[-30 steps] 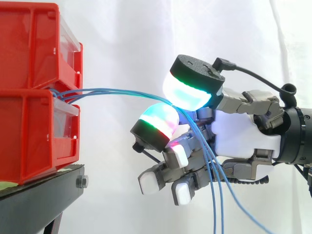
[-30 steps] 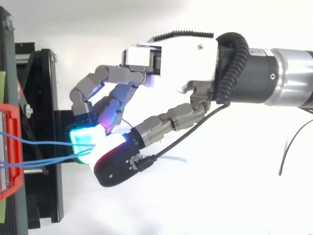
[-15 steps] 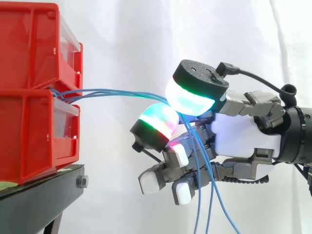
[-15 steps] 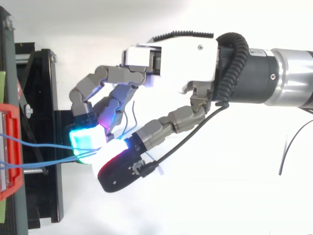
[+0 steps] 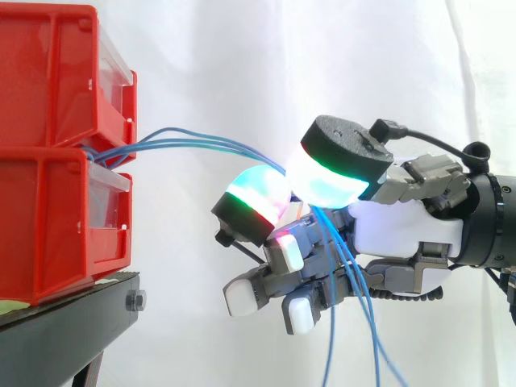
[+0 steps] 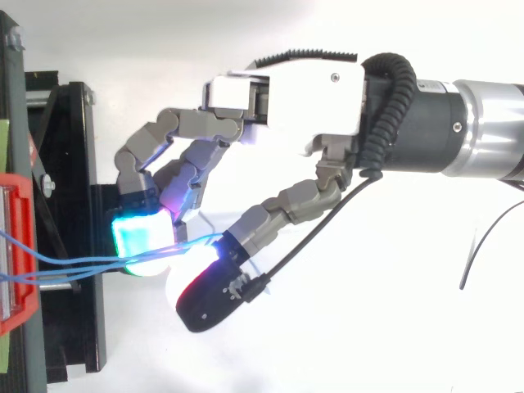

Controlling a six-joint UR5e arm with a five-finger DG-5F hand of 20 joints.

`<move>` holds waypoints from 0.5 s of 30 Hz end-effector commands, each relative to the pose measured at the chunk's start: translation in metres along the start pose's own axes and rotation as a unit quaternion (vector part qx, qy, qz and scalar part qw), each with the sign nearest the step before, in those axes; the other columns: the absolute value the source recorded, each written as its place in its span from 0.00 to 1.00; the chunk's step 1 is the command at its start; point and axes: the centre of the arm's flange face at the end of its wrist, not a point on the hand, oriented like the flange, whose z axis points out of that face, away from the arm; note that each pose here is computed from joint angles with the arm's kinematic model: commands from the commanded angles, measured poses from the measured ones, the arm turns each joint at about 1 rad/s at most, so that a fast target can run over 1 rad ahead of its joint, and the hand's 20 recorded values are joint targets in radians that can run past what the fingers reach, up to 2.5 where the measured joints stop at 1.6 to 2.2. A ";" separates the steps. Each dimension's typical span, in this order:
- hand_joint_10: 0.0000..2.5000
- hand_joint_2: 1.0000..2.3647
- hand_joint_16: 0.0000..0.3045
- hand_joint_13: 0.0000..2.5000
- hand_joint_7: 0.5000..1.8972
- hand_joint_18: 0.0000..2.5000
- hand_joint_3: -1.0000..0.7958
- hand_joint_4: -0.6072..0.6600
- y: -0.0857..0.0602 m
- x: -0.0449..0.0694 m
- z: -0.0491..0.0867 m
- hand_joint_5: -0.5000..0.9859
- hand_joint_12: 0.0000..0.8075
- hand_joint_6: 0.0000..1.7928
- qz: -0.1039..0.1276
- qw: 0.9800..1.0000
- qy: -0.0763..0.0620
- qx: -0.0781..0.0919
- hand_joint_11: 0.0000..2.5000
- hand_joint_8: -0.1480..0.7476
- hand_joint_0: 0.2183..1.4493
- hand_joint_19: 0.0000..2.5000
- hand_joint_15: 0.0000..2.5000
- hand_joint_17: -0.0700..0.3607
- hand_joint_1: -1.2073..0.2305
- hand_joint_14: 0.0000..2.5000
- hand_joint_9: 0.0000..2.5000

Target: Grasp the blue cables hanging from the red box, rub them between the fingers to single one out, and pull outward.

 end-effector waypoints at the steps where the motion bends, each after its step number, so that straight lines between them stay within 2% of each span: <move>1: 0.01 0.00 0.20 0.29 0.35 0.34 0.28 0.66 0.000 0.000 0.000 0.22 0.53 0.50 0.000 1.000 0.000 0.000 0.29 0.58 0.25 0.22 0.18 0.47 0.24 0.01 0.33; 9: 0.01 0.00 0.20 0.30 0.37 0.35 0.28 0.67 0.000 0.000 0.000 0.24 0.54 0.49 0.000 1.000 0.000 0.000 0.29 0.60 0.22 0.23 0.18 0.49 0.33 0.01 0.37; 15: 0.01 0.00 0.19 0.31 0.42 0.35 0.30 0.64 -0.001 -0.001 0.000 0.25 0.51 0.48 0.000 1.000 0.000 0.000 0.29 0.58 0.29 0.24 0.19 0.46 0.40 0.01 0.39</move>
